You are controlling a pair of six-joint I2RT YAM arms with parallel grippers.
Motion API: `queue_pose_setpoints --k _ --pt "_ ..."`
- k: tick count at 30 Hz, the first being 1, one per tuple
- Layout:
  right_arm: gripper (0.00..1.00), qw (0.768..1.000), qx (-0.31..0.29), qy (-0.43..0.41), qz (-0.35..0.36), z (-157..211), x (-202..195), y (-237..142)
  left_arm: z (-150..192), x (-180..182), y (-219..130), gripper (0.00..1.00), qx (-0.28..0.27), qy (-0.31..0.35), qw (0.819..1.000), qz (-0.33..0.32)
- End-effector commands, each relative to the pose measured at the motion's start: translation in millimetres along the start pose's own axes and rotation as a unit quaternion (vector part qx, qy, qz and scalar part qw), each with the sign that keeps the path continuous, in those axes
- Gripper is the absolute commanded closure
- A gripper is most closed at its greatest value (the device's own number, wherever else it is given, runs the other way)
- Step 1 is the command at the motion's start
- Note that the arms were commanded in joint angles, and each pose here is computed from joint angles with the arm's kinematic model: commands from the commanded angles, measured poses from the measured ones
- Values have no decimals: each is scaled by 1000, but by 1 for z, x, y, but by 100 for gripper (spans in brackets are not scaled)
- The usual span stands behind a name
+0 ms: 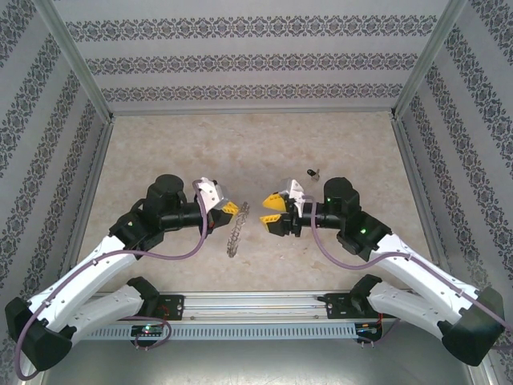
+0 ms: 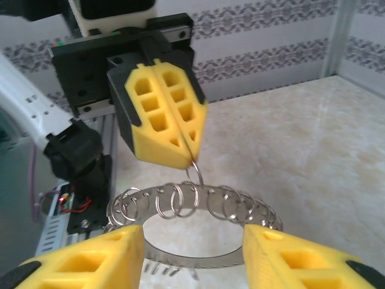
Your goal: Put the keys on the keyring
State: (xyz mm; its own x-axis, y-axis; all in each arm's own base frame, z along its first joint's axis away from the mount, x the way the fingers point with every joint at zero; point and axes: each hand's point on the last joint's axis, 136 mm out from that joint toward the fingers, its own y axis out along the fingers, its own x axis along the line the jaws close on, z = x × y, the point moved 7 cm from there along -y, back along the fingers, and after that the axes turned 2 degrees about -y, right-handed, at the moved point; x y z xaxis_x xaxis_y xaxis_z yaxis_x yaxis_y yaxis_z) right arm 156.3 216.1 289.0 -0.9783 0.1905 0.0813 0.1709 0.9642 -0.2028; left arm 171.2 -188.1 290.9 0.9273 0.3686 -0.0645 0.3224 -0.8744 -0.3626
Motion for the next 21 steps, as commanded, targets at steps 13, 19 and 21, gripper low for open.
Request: queue_pose_setpoints --k 13,19,21 --pt "74 997 28 -63 -46 -12 15 21 -21 -35 -8 100 3 71 995 70" --pt "77 995 30 -64 -63 -11 18 25 -19 -36 -5 100 10 72 995 69" --pt "77 995 31 -62 -70 -10 20 26 -18 -36 -4 100 12 73 995 69"
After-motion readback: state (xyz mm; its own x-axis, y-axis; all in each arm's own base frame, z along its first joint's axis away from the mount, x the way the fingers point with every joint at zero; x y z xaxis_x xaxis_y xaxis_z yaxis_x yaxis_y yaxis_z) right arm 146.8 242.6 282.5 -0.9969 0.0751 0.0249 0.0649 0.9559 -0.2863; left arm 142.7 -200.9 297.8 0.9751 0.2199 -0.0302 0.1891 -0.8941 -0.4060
